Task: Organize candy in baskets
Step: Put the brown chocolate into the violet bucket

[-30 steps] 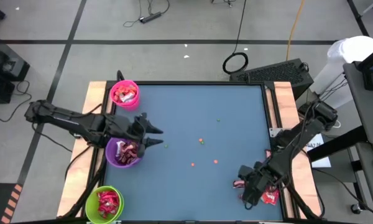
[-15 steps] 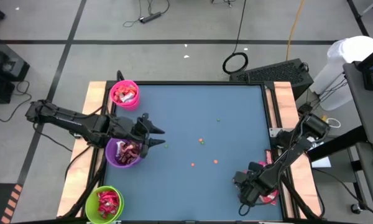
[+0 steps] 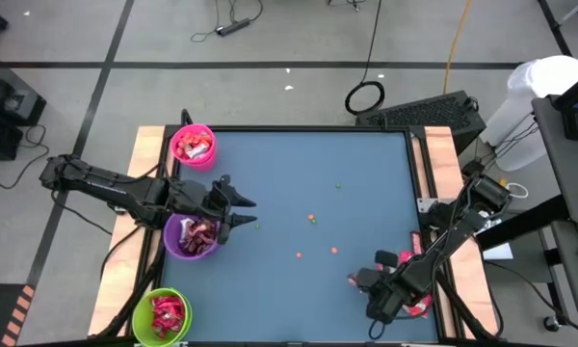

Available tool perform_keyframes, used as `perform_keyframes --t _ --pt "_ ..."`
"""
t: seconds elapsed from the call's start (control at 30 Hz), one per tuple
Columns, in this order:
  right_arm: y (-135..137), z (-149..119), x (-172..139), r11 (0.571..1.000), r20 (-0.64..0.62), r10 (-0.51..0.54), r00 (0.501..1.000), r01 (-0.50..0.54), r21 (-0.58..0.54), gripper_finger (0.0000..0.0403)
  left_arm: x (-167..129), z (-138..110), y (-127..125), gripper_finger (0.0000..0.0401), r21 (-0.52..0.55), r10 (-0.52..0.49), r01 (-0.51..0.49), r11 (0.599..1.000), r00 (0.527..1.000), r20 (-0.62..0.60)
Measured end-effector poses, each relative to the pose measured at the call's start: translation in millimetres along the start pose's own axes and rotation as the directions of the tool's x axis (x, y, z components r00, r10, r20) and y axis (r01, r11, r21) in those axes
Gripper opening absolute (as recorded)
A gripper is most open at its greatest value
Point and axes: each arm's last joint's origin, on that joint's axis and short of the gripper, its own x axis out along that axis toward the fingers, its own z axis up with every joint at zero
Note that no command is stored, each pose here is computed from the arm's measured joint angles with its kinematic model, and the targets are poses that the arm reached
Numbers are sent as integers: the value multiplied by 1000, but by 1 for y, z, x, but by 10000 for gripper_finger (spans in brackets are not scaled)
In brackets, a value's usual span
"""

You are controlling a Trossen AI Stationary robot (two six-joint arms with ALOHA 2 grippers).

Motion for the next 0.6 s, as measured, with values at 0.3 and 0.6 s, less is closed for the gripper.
perform_keyframes --t 0.3,0.6 --pt "13 42 -6 993 371 88 924 -52 -106 29 -1 -1 -14 196 17 -69 69 997 998 13" --pt "14 95 -17 974 658 152 737 2 -228 31 -7 -17 -50 196 66 -119 120 991 993 -17"
